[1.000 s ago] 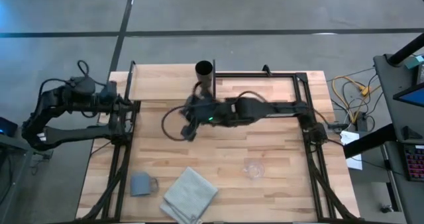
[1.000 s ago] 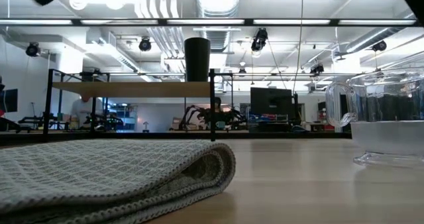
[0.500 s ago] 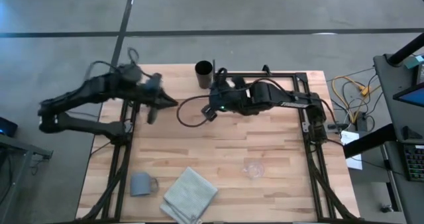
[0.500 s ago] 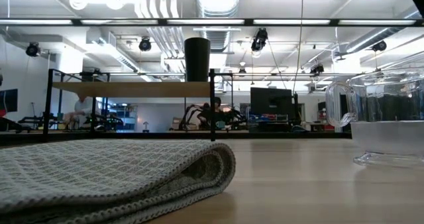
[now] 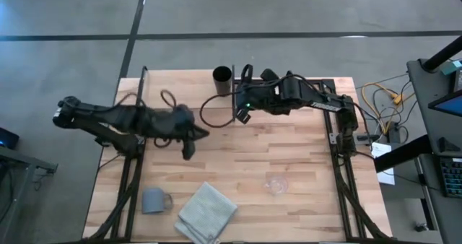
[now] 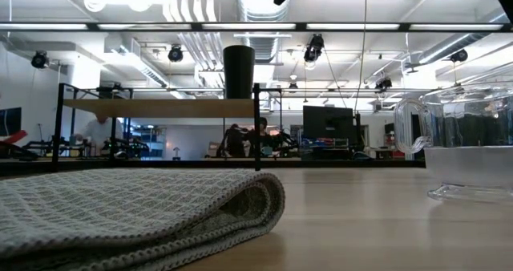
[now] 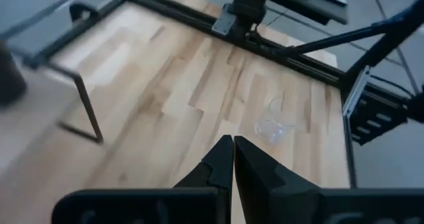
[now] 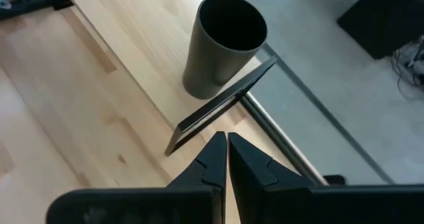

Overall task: Stack small to large cups/mugs on shelf
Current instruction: Put the blue mug on the shelf

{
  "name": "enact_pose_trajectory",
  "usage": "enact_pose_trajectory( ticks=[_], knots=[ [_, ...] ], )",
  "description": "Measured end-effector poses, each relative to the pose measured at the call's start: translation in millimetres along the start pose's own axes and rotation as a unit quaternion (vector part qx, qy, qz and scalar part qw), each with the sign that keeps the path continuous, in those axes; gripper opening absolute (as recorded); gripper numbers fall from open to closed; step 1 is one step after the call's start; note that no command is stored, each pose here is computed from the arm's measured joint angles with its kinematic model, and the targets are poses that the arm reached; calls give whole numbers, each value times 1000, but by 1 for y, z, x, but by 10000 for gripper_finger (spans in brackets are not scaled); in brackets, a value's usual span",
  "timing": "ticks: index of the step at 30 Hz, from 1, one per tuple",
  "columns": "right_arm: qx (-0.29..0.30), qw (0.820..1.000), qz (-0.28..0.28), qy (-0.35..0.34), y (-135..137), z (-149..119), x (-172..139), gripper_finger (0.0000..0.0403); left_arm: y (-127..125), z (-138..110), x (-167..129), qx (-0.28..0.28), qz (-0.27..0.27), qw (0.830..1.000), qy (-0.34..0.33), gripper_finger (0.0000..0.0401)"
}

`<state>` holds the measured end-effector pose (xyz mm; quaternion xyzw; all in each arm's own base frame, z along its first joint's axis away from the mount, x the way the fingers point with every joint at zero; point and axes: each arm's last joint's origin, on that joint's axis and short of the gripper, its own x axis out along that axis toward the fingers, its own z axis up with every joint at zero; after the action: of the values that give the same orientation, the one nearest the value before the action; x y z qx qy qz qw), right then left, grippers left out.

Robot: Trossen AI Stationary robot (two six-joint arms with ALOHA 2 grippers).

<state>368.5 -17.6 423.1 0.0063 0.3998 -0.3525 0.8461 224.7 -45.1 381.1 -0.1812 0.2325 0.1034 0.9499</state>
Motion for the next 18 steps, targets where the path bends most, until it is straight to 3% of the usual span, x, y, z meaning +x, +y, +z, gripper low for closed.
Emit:
enact_pose_trajectory(
  ticks=[8, 11, 15, 18],
  knots=[
    [-32, 999, 3, -11, -9, 1, -9, 9, -41, -46, -10, -119, 60, 991, 15, 0],
    [-37, 999, 3, -11, -9, 1, -9, 9, -52, -69, -11, -139, 80, 986, 52, 0],
    [-51, 999, 3, -12, -10, 1, -10, 9, -65, -96, -9, -97, 92, 982, 135, 0],
    [-58, 998, 3, -11, -8, 2, -8, 9, -70, -114, -7, -31, 93, 966, 239, 0]
  ],
)
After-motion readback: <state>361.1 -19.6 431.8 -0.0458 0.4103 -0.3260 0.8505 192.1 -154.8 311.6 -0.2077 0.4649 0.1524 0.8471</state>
